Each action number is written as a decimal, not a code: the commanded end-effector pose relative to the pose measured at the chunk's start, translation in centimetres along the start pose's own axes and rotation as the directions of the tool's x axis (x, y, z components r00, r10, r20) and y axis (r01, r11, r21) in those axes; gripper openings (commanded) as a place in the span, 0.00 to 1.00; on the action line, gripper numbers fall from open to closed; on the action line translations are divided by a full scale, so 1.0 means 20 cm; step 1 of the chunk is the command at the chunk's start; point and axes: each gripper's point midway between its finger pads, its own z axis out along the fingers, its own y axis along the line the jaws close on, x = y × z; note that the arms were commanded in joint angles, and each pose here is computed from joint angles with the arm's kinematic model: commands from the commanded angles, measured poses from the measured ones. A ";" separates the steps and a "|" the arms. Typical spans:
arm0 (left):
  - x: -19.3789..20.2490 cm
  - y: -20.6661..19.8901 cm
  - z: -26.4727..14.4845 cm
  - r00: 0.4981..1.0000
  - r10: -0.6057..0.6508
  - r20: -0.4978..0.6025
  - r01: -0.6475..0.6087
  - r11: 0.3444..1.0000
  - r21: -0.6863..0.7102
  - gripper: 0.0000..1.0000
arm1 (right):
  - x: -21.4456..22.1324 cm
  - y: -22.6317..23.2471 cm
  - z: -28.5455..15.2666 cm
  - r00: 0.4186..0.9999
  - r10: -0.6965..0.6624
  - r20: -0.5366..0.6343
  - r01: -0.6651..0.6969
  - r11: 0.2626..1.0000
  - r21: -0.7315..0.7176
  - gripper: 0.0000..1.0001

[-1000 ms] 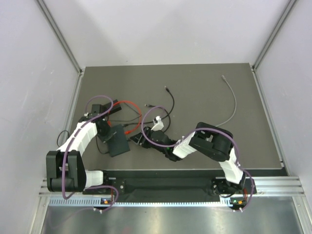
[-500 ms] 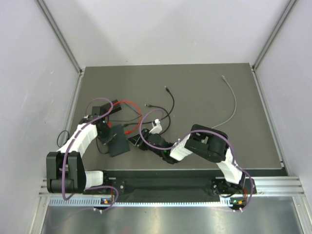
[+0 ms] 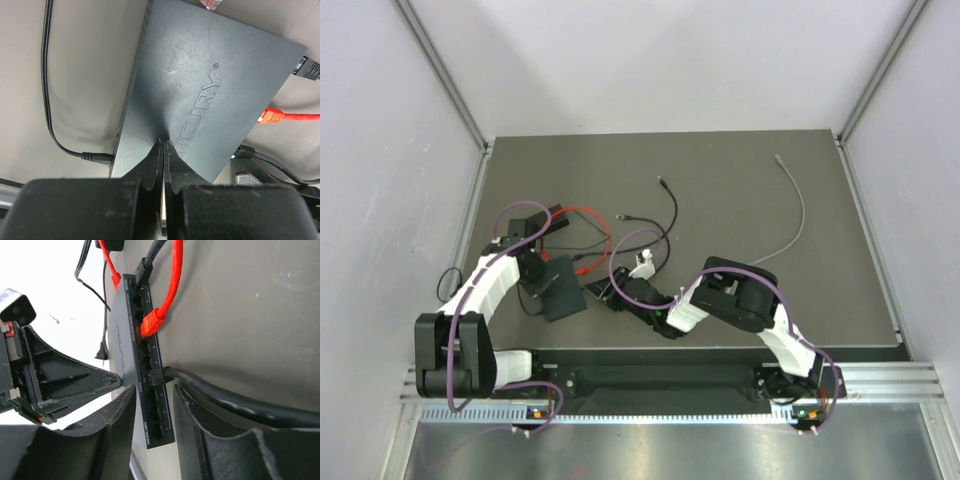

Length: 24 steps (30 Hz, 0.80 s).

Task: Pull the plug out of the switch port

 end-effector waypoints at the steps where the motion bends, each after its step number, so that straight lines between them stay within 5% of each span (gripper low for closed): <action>1: -0.01 0.02 -0.01 1.000 -0.012 0.026 0.013 1.000 -0.010 0.00 | 0.04 0.07 0.03 0.999 0.042 0.003 -0.042 0.998 -0.054 0.36; 24: 0.00 0.03 -0.02 1.000 -0.020 0.018 0.020 1.000 -0.010 0.00 | 0.08 -0.03 0.11 0.985 0.171 0.024 -0.171 0.985 -0.005 0.29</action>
